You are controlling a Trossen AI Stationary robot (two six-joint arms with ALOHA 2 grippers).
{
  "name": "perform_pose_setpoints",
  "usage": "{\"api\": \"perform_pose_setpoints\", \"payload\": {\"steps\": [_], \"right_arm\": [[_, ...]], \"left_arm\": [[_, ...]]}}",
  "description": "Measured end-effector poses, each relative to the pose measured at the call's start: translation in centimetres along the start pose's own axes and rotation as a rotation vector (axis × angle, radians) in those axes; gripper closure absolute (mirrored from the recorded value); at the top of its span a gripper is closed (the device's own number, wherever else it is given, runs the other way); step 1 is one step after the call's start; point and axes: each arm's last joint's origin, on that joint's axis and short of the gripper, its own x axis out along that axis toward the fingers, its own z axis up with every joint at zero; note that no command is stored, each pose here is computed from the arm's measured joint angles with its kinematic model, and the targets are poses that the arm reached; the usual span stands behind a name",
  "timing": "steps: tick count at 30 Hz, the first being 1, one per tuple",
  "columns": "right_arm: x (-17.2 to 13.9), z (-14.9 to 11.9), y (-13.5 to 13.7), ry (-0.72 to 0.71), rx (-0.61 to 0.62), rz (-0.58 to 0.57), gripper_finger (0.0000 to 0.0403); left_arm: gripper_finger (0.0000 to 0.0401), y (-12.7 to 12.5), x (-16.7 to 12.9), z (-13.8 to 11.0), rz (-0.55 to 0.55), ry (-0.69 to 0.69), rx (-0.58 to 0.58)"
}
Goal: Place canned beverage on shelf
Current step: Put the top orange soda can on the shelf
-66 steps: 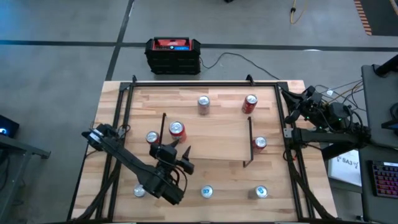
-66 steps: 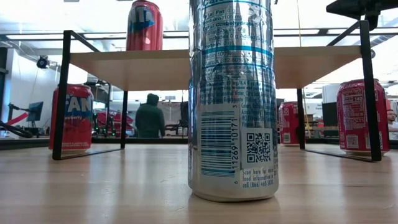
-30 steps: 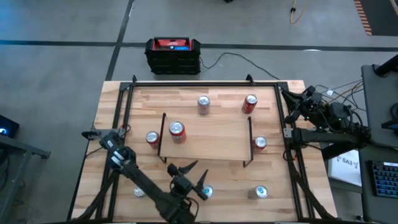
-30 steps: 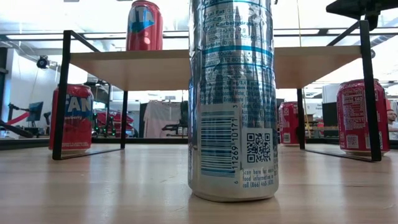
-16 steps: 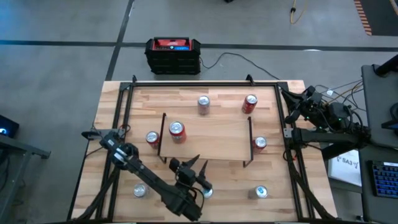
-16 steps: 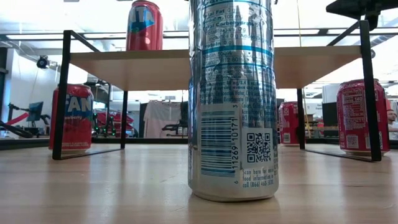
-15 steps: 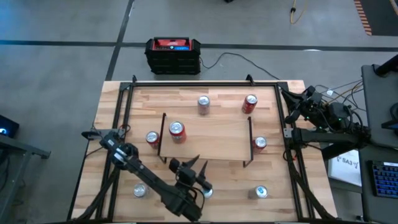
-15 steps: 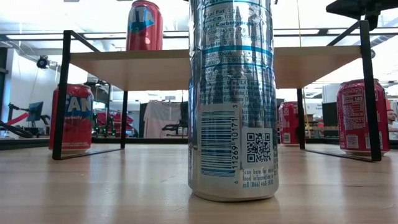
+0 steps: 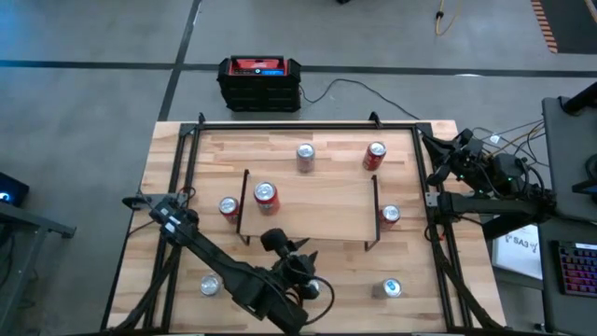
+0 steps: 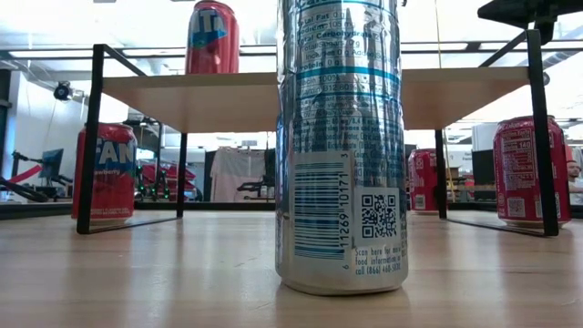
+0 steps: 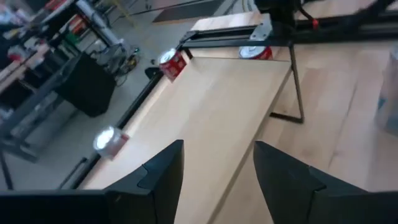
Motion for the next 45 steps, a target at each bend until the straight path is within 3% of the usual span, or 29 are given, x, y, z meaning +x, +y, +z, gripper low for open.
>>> {"api": "perform_pose_setpoints", "payload": {"steps": [10, 16, 21, 23, 27, 34, 36, 42, 45], "right_arm": [[0.0, 0.0, 0.0, 0.001, 0.0, 0.0, 0.038], [0.0, 0.0, 0.0, 0.0, 0.0, -0.001, 0.038], [0.0, 0.0, 0.0, 0.0, 0.0, 0.0, 0.038], [0.0, 0.0, 0.0, 0.0, 0.0, 0.0, 0.038], [0.0, 0.0, 0.0, 0.0, 0.0, 0.0, 0.038], [0.0, 0.0, 0.0, 0.0, 0.0, 0.0, 0.038], [0.0, 0.0, 0.0, 0.0, 0.0, -0.001, 0.038], [0.0, 0.0, 0.0, 0.0, 0.0, 0.0, 0.038], [0.0, 0.0, 0.0, 0.0, 0.0, 0.0, 0.038]], "left_arm": [[0.0173, 3.9, -0.7, 2.4, -0.046, 0.006, 0.188], [0.0161, 5.3, -0.6, 3.3, -0.005, -0.025, 0.552], [0.0158, 5.6, -0.6, 3.5, 0.127, -0.049, 0.87], [0.0158, 5.8, -0.5, 3.8, 0.212, -0.058, 0.921], [0.0159, 6.4, -0.1, 4.5, 0.307, -0.081, 0.825], [0.016, 9.2, 0.4, 5.7, 0.153, -0.057, 0.645], [0.016, 10.3, 0.9, 6.1, 0.088, -0.039, 0.574], [0.0161, 14.3, 3.2, 7.0, -0.286, 0.125, 0.151], [0.0161, 15.2, 4.3, 7.9, -0.396, 0.135, -0.001]]}}
